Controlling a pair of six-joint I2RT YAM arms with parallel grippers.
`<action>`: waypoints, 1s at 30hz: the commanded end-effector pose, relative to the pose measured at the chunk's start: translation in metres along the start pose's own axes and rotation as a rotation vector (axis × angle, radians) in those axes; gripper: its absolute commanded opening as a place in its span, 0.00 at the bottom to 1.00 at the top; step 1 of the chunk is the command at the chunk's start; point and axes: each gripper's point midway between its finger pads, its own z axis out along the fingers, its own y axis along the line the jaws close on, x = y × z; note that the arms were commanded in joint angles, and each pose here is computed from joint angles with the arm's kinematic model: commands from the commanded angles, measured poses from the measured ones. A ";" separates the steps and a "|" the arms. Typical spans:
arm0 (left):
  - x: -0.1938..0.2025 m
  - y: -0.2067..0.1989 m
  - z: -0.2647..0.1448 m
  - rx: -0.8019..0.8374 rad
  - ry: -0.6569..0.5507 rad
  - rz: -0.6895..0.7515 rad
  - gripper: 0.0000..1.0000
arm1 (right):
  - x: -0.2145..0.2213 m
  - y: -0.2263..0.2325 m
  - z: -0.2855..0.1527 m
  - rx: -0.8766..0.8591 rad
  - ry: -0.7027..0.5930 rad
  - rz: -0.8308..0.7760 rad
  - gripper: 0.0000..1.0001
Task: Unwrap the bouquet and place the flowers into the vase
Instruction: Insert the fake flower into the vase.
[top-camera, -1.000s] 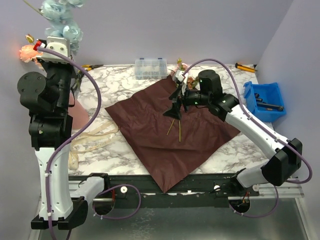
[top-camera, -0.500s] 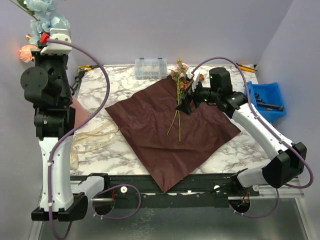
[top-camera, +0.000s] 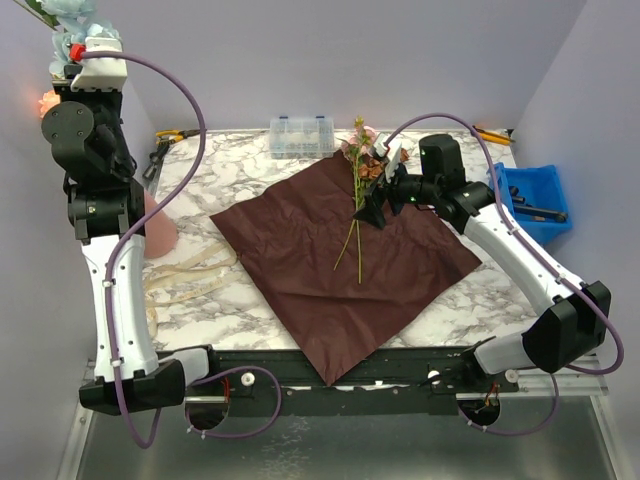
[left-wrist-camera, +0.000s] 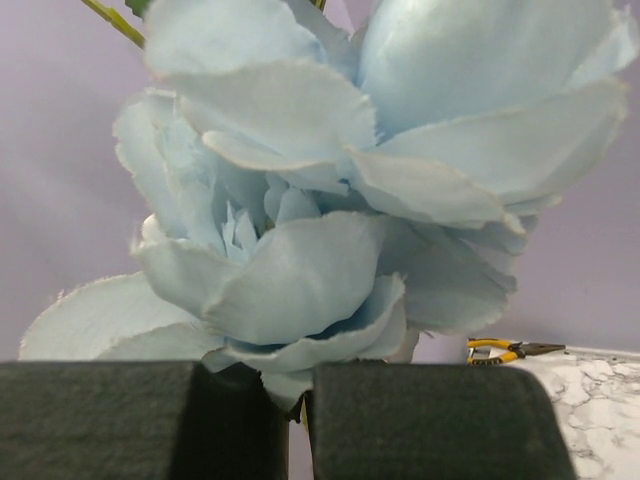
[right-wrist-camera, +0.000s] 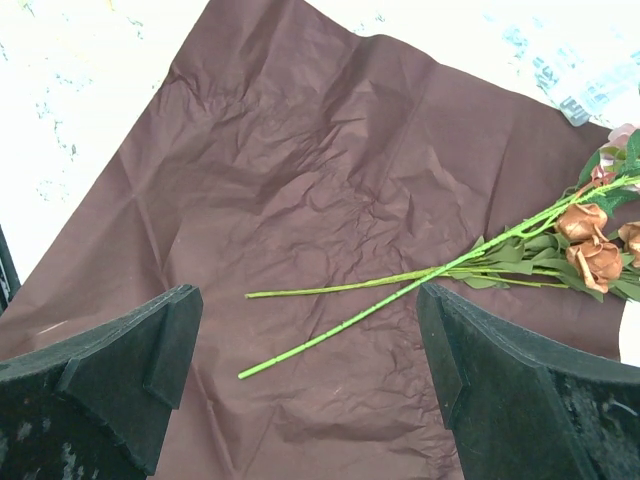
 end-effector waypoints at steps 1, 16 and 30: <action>-0.013 0.007 0.003 0.025 -0.062 -0.086 0.00 | -0.002 -0.001 -0.003 -0.001 0.003 0.005 1.00; 0.014 0.003 0.016 0.089 -0.023 -0.180 0.00 | 0.001 -0.001 -0.004 -0.006 0.000 0.016 1.00; 0.070 0.009 0.018 0.082 0.077 -0.250 0.00 | 0.008 0.001 -0.005 -0.008 0.012 0.027 1.00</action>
